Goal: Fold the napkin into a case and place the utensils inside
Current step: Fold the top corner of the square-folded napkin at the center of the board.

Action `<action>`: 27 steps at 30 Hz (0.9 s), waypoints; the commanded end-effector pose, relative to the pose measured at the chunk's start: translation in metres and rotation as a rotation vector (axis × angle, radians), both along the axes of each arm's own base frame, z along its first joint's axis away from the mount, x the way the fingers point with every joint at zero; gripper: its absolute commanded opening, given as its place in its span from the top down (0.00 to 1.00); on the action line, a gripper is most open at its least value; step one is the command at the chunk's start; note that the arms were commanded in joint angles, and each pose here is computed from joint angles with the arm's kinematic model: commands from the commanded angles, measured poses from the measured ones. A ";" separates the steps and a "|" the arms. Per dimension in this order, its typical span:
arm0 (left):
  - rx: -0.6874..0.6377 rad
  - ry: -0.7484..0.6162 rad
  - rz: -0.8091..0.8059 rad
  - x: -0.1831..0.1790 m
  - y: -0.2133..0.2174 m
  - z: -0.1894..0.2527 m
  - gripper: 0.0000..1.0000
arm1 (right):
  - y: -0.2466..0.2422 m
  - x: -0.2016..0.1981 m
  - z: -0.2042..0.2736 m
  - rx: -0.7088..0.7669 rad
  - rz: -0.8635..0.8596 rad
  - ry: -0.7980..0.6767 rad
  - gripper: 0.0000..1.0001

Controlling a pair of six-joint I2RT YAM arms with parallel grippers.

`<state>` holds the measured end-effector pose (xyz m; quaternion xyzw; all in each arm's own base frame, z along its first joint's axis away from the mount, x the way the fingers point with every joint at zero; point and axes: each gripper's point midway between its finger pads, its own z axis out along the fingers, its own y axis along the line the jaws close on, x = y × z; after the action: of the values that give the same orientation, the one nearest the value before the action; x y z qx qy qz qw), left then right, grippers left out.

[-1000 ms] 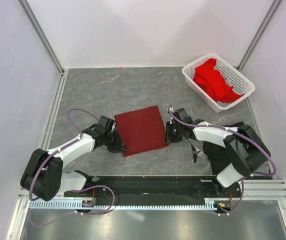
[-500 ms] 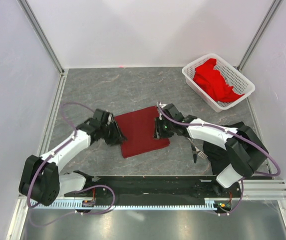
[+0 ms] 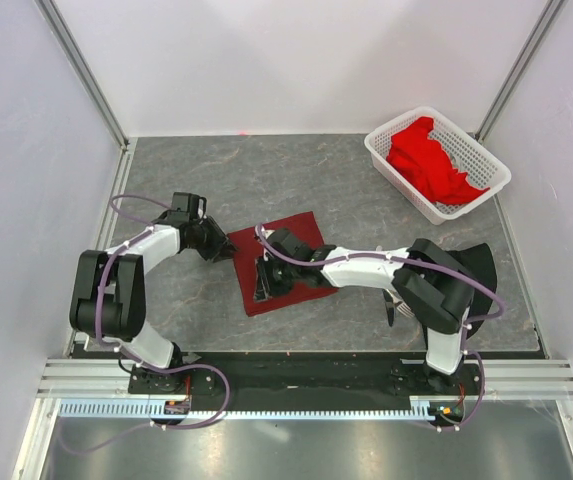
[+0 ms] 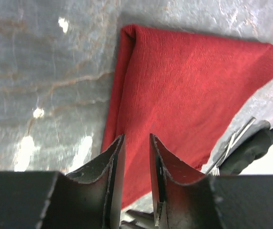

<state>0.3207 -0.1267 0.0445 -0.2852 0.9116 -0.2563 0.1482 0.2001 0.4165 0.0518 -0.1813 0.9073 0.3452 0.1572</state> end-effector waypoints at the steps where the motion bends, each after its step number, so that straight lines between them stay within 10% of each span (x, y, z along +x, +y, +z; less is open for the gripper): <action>1: -0.017 -0.086 0.016 0.034 -0.001 0.007 0.67 | 0.023 0.002 0.005 0.081 0.011 0.007 0.79; 27: 0.003 -0.029 0.074 0.069 0.013 -0.022 0.71 | 0.033 -0.012 -0.019 0.074 0.076 0.033 0.84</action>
<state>0.3826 -0.1191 0.0428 -0.2967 0.8991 -0.2631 0.1855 0.1928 0.4415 0.0418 -0.1982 0.8934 0.3768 0.1433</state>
